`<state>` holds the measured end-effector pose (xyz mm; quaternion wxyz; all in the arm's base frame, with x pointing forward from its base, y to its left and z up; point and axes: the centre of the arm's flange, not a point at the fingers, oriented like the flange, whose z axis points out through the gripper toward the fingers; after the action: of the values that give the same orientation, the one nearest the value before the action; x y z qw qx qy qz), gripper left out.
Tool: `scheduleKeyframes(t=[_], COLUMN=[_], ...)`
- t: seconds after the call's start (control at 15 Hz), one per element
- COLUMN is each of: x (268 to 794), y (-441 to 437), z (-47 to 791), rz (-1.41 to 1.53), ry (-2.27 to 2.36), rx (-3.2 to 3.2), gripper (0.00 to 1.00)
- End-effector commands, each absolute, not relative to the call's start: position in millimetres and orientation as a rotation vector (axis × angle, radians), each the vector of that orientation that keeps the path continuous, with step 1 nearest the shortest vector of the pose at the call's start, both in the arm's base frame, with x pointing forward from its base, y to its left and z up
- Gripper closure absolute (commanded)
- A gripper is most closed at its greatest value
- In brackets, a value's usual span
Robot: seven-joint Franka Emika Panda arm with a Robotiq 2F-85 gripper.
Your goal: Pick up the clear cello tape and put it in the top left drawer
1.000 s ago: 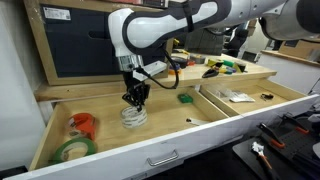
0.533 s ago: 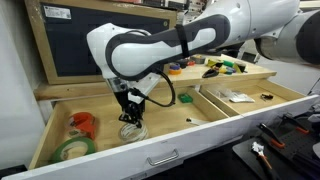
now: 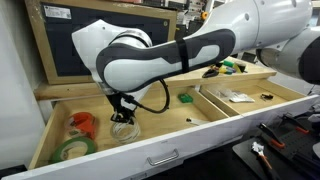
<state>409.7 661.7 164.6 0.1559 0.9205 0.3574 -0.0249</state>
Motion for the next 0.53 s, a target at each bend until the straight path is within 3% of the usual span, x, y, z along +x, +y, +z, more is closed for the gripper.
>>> scheduleKeyframes(t=[0.0,0.47], x=[440.7,433.9], y=[696.7,710.9], z=[150.9,142.4], rz=[-0.063,-0.068], ry=[1.047,1.098], rx=[2.629,2.669], gripper=[0.96,0.96])
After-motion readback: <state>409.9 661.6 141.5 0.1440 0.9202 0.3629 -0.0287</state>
